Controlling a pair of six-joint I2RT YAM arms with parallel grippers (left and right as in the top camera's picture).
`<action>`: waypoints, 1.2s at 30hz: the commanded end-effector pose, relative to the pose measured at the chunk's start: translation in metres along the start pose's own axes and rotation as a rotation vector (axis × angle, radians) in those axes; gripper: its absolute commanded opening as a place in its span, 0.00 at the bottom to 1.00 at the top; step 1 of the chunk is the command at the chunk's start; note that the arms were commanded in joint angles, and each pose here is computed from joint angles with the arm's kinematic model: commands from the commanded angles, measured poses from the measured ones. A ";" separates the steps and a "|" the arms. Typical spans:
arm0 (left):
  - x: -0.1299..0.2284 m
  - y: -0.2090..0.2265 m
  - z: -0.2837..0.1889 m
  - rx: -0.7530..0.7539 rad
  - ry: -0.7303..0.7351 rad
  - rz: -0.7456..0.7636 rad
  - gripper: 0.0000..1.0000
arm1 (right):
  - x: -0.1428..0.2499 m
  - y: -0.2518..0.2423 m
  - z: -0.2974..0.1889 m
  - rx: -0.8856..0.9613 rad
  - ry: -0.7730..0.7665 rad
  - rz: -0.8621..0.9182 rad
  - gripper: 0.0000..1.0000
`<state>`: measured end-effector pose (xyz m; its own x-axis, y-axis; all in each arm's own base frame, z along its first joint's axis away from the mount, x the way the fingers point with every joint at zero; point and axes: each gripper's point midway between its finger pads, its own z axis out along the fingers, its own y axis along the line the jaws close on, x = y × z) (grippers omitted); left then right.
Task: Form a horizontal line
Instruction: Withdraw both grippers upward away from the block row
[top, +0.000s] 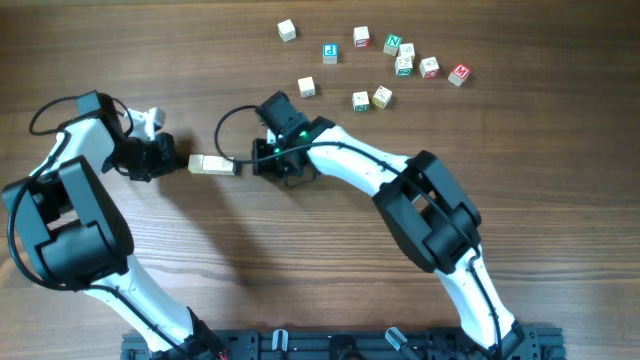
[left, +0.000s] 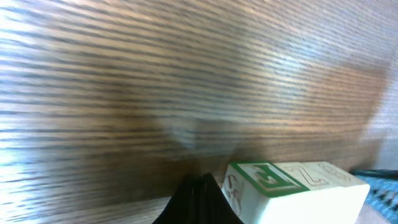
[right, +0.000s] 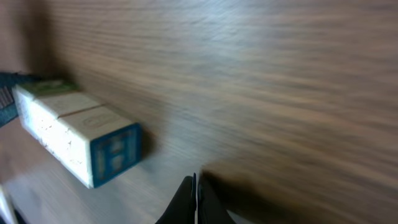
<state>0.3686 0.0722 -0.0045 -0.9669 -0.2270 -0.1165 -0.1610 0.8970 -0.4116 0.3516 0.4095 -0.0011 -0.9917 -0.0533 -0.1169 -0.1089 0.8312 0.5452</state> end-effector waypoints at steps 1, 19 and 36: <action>0.006 0.048 -0.003 -0.139 -0.002 -0.118 0.04 | -0.026 -0.014 -0.028 0.101 -0.118 -0.070 0.05; -0.080 -0.067 -0.032 -0.215 -0.214 0.504 0.04 | -0.058 -0.063 -0.061 0.235 -0.221 0.086 0.04; -0.024 -0.056 -0.009 -0.170 0.031 0.421 0.04 | -0.057 -0.063 -0.061 0.235 -0.216 0.086 0.05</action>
<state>0.3991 0.0308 0.0328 -0.9613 0.1595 -0.2248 0.2017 0.9629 -0.1795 0.4114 0.3279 0.0117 -0.9614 0.1051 -0.2541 0.0091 0.9357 0.3527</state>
